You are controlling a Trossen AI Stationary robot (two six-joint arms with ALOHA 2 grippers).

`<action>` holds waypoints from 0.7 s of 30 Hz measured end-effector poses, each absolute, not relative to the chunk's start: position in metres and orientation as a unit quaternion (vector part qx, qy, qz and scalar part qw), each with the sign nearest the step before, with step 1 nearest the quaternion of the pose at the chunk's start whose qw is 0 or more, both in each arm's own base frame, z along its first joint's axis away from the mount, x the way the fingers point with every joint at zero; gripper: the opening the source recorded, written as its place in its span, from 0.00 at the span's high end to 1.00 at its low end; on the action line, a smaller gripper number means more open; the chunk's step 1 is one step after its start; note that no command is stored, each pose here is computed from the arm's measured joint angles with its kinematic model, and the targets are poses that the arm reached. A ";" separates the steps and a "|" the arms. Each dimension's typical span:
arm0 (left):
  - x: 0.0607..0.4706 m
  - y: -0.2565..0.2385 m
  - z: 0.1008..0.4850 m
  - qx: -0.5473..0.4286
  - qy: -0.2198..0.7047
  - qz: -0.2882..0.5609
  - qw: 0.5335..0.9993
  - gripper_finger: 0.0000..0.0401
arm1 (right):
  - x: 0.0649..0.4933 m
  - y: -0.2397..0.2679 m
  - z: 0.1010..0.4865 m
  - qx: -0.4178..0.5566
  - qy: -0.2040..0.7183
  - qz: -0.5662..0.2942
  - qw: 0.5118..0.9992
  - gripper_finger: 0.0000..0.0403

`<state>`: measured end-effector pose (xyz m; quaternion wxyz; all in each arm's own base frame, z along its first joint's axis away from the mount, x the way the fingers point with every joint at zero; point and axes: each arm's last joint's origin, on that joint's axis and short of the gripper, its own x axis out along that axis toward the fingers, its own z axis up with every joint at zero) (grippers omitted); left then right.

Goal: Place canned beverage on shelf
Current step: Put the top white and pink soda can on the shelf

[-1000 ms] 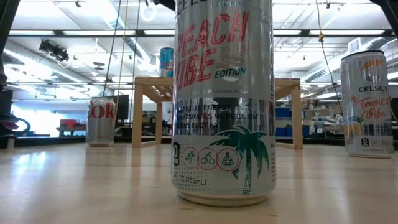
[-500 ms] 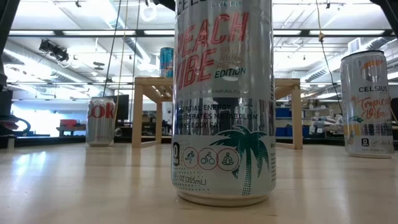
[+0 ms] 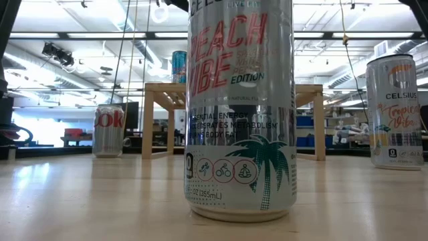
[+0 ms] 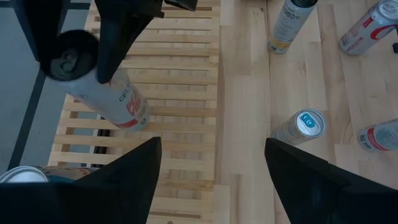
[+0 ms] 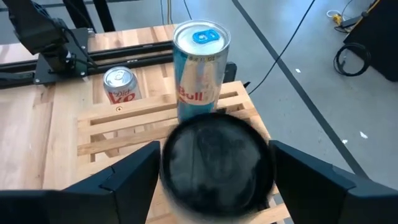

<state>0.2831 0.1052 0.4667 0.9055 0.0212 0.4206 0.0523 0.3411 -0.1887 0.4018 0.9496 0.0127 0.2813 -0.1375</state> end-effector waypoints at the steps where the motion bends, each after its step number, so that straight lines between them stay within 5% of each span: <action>1: 0.283 0.105 0.467 0.021 0.421 0.053 0.905 0.28 | 0.341 -0.189 0.402 0.013 0.281 -0.137 0.950 0.24; 21: 0.282 0.105 0.466 0.020 0.424 0.052 0.904 0.28 | 0.343 -0.191 0.406 -0.003 0.257 -0.142 0.956 0.22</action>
